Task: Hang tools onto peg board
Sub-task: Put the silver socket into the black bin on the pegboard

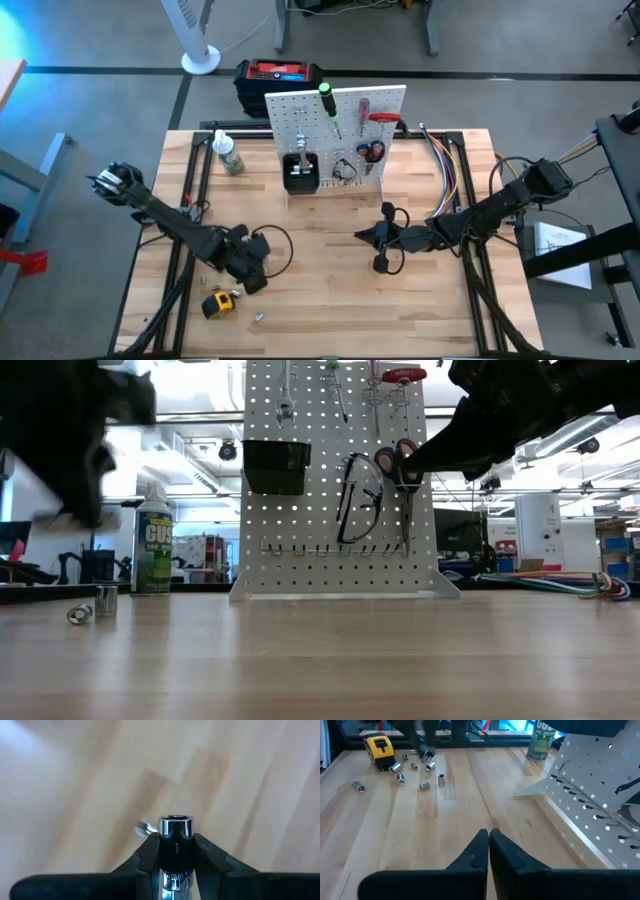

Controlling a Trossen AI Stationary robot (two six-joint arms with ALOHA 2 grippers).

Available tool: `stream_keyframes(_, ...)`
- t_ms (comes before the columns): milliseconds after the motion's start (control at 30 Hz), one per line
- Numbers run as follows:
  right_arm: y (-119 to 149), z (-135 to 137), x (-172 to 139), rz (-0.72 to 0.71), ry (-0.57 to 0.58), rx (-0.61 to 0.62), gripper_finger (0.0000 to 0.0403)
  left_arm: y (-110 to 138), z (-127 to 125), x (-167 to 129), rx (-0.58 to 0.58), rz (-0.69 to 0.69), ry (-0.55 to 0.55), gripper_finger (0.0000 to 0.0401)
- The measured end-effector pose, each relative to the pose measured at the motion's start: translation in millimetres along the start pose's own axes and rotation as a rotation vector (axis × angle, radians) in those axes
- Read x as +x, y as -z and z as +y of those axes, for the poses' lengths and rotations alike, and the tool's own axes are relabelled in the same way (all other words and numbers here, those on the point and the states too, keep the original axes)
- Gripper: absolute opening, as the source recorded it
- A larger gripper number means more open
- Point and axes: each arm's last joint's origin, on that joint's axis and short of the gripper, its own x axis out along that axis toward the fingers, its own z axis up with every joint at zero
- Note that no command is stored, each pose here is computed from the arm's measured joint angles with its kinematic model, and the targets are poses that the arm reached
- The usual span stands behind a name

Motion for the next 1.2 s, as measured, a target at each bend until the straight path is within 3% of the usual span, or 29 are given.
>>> stream_keyframes(200, 0, 0, 0, 0.0, 0.0, 0.009, 0.0, -44, 8, -55, 0.048, -0.381, -0.119, 0.0071)
stream_keyframes(367, 1, 1, 0, 0.014, -0.045, 0.058, 0.0, -75, 26, -76, 0.028, -0.594, -0.272, 0.0071)
stream_keyframes(433, 2, 3, 0, 0.027, -0.091, 0.057, 0.0, -89, 33, -80, 0.006, -0.651, -0.271, 0.0071)
stream_keyframes(667, 2, 4, 0, 0.038, -0.146, 0.059, 0.0, -128, 51, -79, 0.034, -0.767, -0.083, 0.0071)
stream_keyframes(1033, 9, 3, -1, 0.099, -0.133, 0.057, 0.0, -144, 73, -71, 0.048, -0.771, -0.157, 0.0071)
stream_keyframes(1200, 9, 3, -1, 0.107, -0.13, 0.069, 0.0, -147, 77, -70, 0.038, -0.767, -0.16, 0.0147)
